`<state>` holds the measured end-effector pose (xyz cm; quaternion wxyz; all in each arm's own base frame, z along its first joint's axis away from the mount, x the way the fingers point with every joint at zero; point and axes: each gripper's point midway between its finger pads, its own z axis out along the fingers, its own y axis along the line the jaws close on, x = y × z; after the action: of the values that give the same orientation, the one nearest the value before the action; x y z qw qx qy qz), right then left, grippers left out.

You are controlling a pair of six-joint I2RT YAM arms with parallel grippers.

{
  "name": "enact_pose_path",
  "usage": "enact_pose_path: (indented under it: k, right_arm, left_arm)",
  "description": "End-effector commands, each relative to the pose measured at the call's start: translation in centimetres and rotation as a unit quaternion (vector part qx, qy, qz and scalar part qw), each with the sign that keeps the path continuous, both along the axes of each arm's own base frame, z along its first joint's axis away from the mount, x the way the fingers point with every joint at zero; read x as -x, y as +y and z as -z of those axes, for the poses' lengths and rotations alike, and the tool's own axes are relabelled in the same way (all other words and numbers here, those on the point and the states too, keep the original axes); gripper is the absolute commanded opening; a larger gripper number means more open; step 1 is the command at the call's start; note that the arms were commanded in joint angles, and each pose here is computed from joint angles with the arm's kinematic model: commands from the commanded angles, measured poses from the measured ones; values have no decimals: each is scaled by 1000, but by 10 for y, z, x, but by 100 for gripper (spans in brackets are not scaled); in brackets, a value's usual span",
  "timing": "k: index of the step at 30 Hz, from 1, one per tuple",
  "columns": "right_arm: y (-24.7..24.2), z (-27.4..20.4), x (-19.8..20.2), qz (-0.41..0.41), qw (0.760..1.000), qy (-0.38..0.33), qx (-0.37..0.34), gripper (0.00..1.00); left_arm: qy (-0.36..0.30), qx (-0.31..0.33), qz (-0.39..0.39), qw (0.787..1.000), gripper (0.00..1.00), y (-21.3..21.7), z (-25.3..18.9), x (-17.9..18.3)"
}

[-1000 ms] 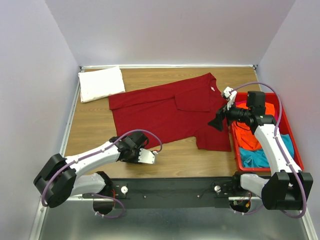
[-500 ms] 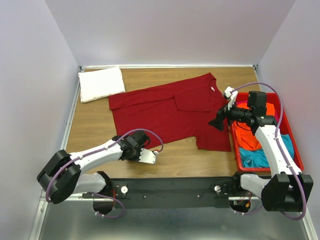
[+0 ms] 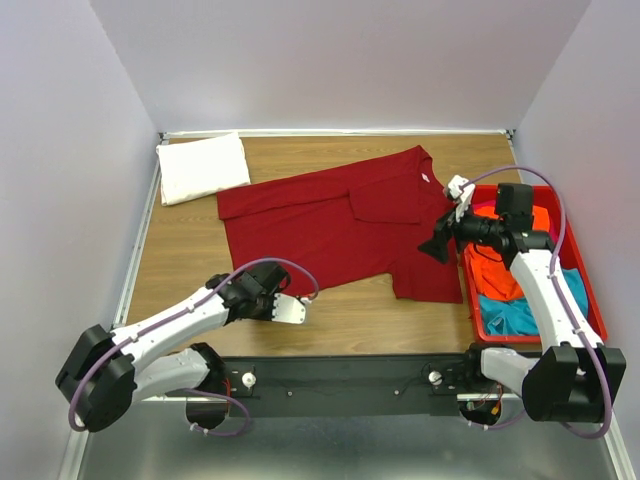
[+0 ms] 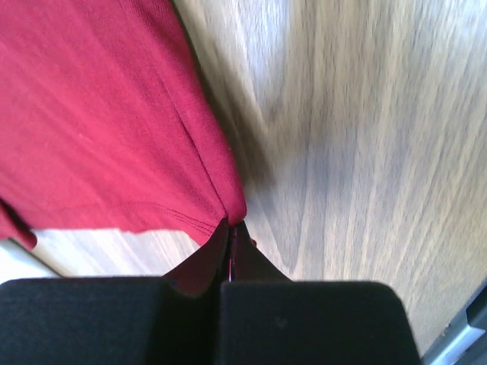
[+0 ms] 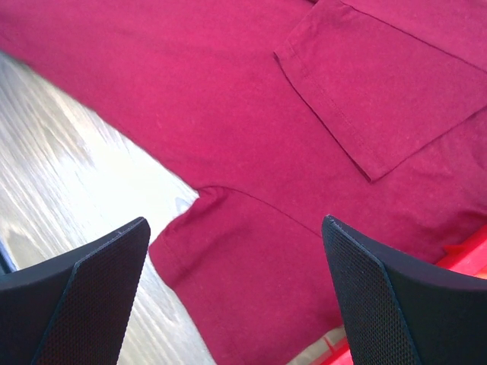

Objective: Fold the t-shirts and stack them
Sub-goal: Fold the tshirt

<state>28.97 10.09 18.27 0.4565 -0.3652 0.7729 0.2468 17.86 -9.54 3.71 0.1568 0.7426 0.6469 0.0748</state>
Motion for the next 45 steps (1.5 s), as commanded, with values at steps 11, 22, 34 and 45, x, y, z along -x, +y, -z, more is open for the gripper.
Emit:
enact_pose_path:
  k: [11, 22, 34, 45]
  right_arm:
    - [-18, 70, 38, -209, 964, 48, 159, 100]
    - [-62, 148, 121, -416, 842, 0, 344, 97]
    - [-59, 159, 128, -438, 827, -16, 352, 62]
    - [-49, 174, 141, -470, 801, 0, 370, 48]
  left_arm:
    - [-26, -48, -59, 997, 0, 63, 1, 19]
    - [-66, -35, -79, 994, 0, 60, -19, 0]
    - [-67, -13, -87, 994, 0, 57, -19, -1]
    - [-72, -4, -87, 994, 0, 56, -17, -1]
